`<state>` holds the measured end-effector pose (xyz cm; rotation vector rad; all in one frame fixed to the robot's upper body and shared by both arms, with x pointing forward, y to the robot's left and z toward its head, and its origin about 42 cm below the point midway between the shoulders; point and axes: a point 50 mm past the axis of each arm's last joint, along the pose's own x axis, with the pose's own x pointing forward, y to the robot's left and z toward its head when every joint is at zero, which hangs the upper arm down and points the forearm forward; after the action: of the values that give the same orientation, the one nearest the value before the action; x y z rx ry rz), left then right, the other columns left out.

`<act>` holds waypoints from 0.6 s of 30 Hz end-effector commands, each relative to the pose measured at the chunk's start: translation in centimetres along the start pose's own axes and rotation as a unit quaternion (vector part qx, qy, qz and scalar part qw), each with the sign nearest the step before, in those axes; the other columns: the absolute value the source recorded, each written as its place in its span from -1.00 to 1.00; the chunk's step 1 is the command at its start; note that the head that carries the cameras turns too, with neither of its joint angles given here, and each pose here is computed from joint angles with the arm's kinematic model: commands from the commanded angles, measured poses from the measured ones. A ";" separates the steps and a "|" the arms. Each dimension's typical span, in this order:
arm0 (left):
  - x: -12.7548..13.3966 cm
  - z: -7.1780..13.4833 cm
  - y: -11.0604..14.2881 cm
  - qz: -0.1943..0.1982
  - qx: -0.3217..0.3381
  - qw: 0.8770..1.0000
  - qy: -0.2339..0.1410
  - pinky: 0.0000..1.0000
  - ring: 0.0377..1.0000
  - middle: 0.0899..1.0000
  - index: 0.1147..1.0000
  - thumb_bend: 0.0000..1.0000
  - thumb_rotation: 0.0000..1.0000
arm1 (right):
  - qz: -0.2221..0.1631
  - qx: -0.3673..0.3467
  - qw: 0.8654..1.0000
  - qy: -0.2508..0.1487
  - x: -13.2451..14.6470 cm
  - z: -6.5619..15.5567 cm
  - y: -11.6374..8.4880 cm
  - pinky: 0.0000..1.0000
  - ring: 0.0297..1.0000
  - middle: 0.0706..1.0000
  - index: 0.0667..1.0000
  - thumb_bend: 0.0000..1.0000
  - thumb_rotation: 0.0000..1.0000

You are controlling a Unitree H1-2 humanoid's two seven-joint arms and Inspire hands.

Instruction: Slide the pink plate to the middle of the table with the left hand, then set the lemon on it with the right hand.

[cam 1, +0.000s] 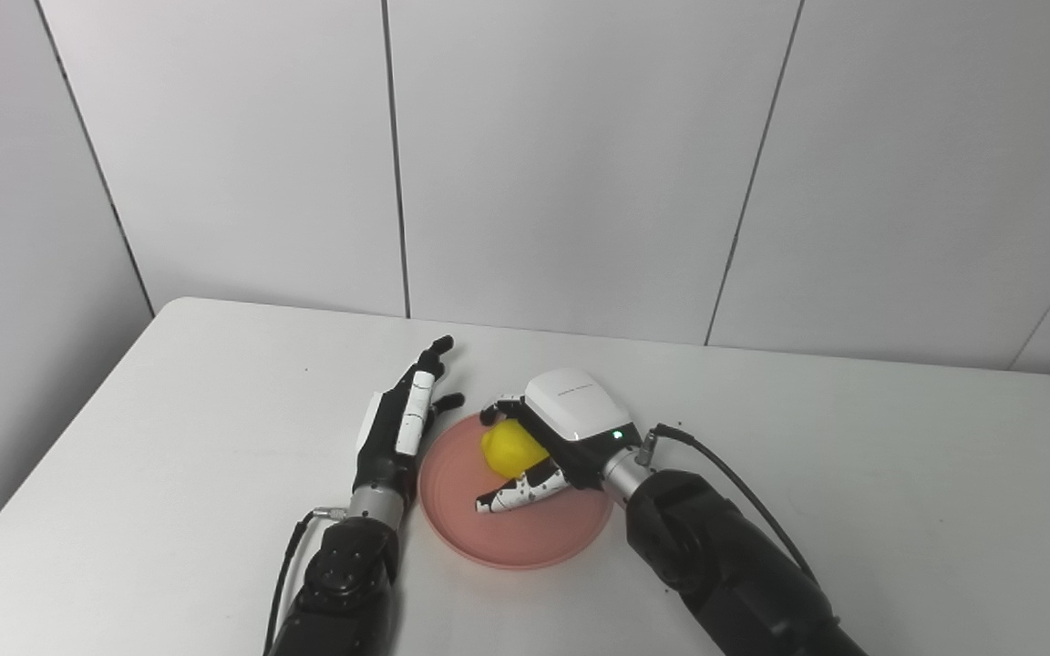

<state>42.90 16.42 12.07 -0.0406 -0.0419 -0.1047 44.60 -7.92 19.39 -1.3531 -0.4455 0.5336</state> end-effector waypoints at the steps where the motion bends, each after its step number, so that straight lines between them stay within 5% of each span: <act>1: -1.0 -2.8 -1.8 -0.034 -0.008 0.997 0.065 0.58 0.93 0.95 0.67 0.61 1.00 | -0.039 -0.012 0.999 -0.024 0.7 0.6 -2.6 -0.04 0.10 0.22 0.34 0.69 0.36; 13: -1.0 -2.9 -1.5 -0.040 -0.006 0.997 0.058 0.59 0.87 0.92 0.72 0.65 1.00 | -0.040 -0.018 0.999 -0.031 0.4 0.3 -3.8 0.29 0.37 0.39 0.40 0.81 0.75; 18: -1.1 -3.0 -1.6 -0.037 -0.011 0.997 0.063 0.60 0.78 0.85 0.70 0.65 1.00 | -0.059 -0.025 0.997 -0.041 0.3 0.3 -4.4 0.25 0.30 0.36 0.38 0.82 0.84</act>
<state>43.05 16.47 12.09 -0.0369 -0.0433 -0.1235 44.55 -8.66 20.47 -1.3652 -0.4706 0.5262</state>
